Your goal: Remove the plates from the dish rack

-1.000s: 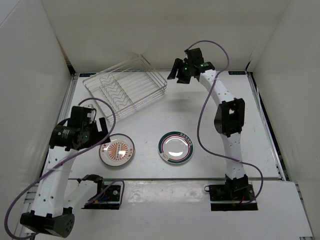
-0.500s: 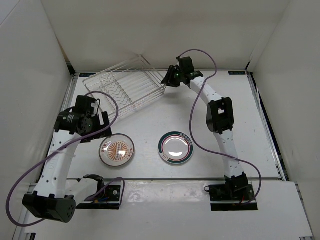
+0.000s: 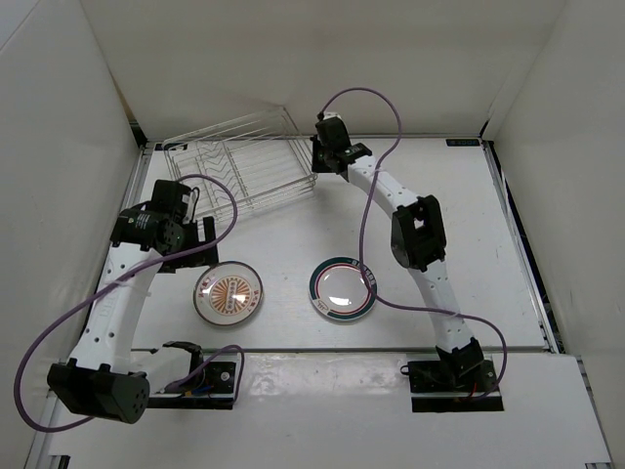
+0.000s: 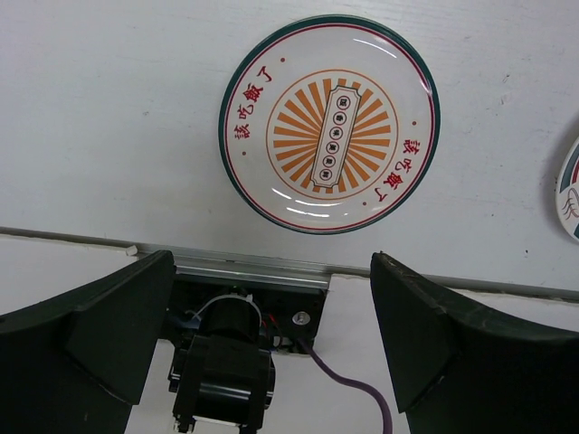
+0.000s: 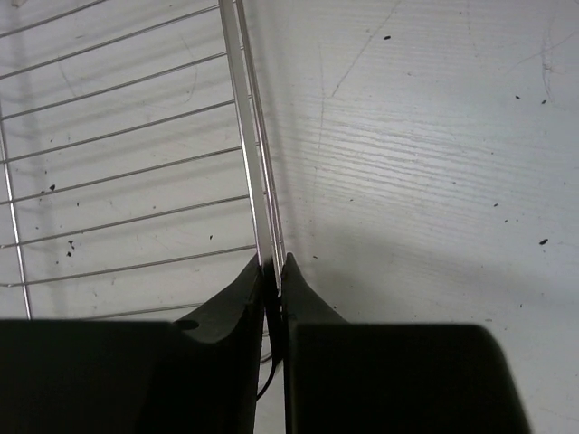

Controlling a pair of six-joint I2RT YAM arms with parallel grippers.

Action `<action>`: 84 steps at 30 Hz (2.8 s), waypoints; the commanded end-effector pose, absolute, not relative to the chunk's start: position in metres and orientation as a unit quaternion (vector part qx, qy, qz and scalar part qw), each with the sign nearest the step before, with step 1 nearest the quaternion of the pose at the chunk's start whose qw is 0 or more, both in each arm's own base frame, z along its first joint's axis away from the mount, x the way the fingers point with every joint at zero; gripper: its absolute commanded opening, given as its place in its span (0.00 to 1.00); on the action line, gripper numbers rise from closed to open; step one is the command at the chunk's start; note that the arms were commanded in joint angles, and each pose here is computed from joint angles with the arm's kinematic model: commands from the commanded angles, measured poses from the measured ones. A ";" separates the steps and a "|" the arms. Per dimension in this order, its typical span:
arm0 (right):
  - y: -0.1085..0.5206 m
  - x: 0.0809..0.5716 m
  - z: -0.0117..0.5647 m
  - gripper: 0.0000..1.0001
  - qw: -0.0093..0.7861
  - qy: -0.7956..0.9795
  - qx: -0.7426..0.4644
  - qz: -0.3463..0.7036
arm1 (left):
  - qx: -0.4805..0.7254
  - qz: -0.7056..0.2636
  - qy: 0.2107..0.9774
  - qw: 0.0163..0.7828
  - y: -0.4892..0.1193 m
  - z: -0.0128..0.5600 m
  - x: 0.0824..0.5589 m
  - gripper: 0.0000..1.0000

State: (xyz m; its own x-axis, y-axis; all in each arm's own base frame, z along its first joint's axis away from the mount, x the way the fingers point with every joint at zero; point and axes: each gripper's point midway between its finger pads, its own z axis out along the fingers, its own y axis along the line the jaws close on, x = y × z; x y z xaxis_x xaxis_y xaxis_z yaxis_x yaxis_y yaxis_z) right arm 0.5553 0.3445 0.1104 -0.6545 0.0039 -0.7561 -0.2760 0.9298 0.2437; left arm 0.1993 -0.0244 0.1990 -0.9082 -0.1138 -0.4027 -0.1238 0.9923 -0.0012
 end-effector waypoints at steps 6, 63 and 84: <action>0.325 0.500 0.156 0.00 0.395 0.910 0.000 0.124 | -0.044 0.047 0.987 0.147 -0.008 0.199 0.148 1.00; 0.443 0.336 0.189 0.00 0.411 0.893 -0.164 0.080 | 0.024 0.051 0.960 0.274 0.008 0.211 0.086 1.00; 0.399 0.342 0.276 0.76 0.506 0.852 -0.087 0.104 | 0.037 0.049 0.964 0.259 0.002 0.202 0.090 1.00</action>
